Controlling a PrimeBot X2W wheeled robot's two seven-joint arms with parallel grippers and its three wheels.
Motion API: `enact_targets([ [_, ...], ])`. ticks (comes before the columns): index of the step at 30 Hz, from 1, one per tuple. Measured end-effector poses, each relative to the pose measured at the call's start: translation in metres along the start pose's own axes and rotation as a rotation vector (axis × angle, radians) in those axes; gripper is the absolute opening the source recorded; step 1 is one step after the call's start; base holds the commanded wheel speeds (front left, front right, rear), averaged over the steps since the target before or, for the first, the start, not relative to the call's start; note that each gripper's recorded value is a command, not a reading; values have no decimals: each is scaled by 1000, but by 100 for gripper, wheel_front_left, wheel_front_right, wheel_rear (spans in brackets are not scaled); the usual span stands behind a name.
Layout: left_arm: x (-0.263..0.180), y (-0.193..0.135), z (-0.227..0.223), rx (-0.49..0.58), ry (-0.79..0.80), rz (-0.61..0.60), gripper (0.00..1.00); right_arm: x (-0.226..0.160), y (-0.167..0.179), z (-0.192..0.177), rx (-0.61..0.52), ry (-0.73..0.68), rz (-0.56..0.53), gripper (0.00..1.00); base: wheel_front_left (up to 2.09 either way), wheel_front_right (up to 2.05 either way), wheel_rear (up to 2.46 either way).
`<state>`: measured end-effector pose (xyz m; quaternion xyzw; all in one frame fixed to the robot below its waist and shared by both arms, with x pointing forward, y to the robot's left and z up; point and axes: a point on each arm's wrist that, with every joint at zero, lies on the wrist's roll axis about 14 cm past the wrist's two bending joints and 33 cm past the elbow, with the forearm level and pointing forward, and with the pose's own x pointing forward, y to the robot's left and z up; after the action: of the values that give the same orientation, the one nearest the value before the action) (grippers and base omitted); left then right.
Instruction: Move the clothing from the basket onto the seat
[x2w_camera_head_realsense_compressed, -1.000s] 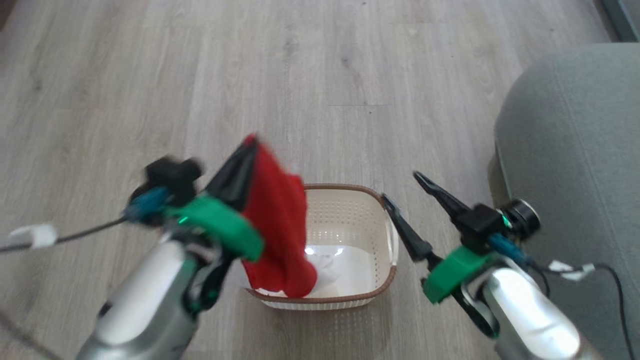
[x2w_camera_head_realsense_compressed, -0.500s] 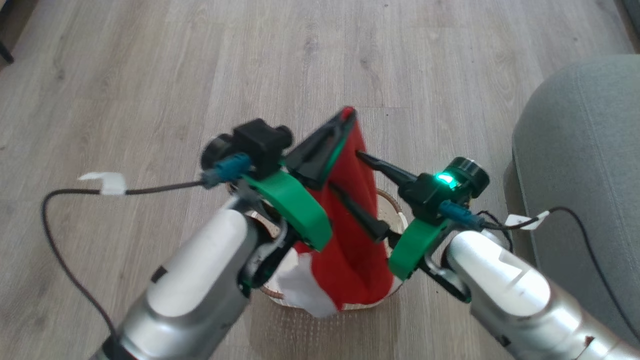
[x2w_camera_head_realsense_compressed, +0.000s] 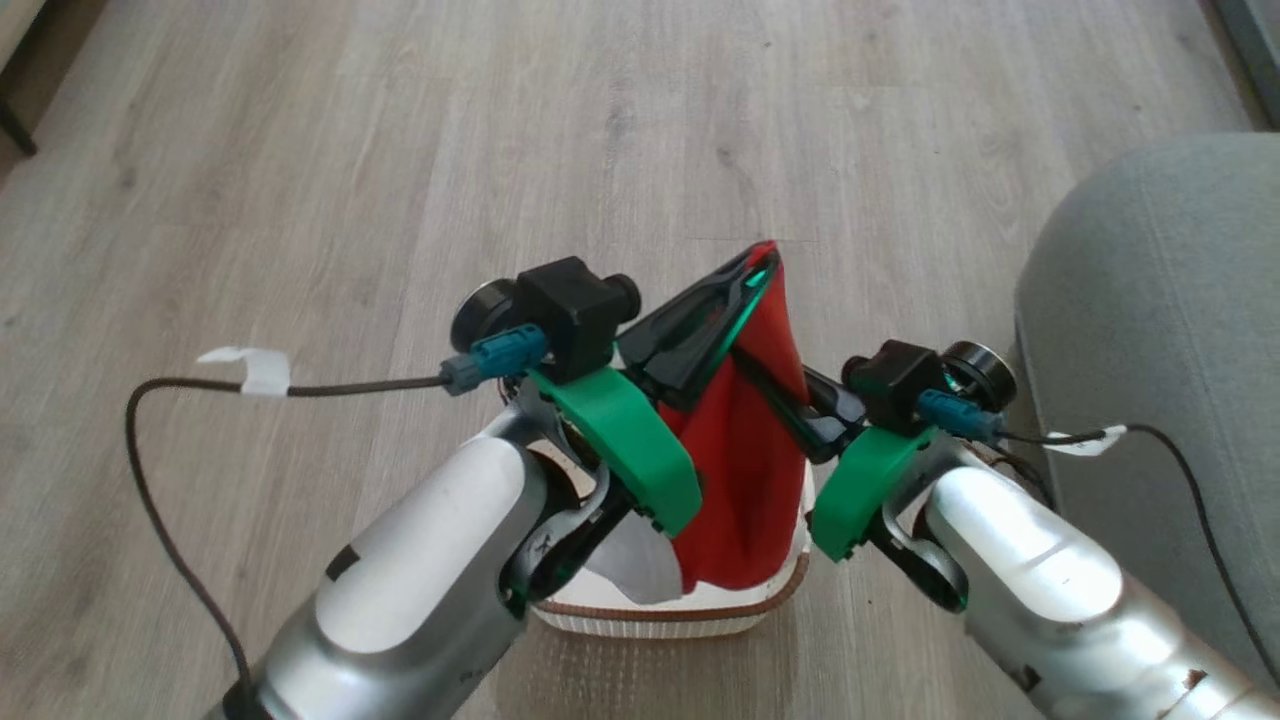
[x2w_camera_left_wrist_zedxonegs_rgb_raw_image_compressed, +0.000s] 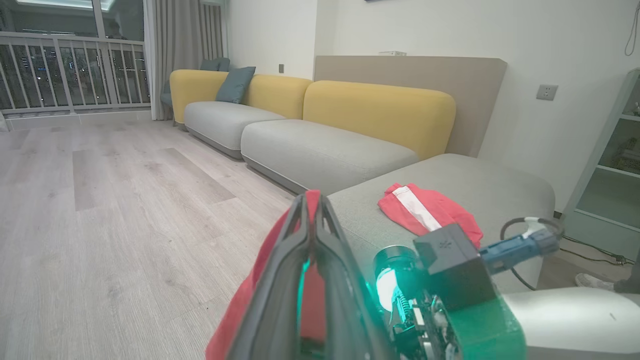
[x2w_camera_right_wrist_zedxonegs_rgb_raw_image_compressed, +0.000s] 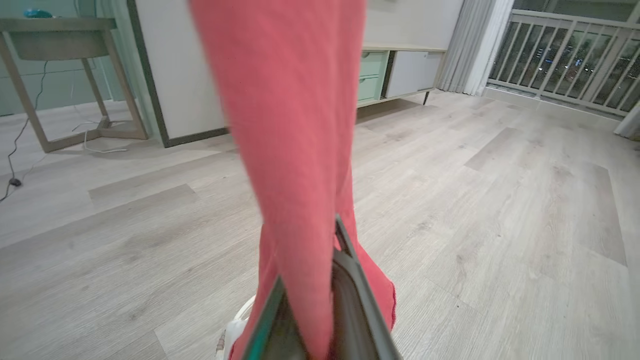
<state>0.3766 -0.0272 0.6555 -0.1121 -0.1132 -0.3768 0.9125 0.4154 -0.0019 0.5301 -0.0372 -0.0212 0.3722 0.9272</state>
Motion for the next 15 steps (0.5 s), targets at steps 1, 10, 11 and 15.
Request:
enact_targets([
  [1, 0, 1, -1, -1, 1, 2, 27, -2, -4, 0, 9, -2, -15, 0, 0, 0, 0],
  [10, -5, 15, -46, -89, 46, 48, 100, -30, -53, 17, -7, -48, -150, 0, 0, 0, 0],
  [11, -6, 15, -56, -99, 61, 49, 100, -35, -61, 20, -14, -54, -173, 0, 0, 0, 0],
  [15, -11, 6, -111, -137, 170, 17, 100, -65, -102, 42, -43, -111, -293, 0, 0, 0, 0],
])
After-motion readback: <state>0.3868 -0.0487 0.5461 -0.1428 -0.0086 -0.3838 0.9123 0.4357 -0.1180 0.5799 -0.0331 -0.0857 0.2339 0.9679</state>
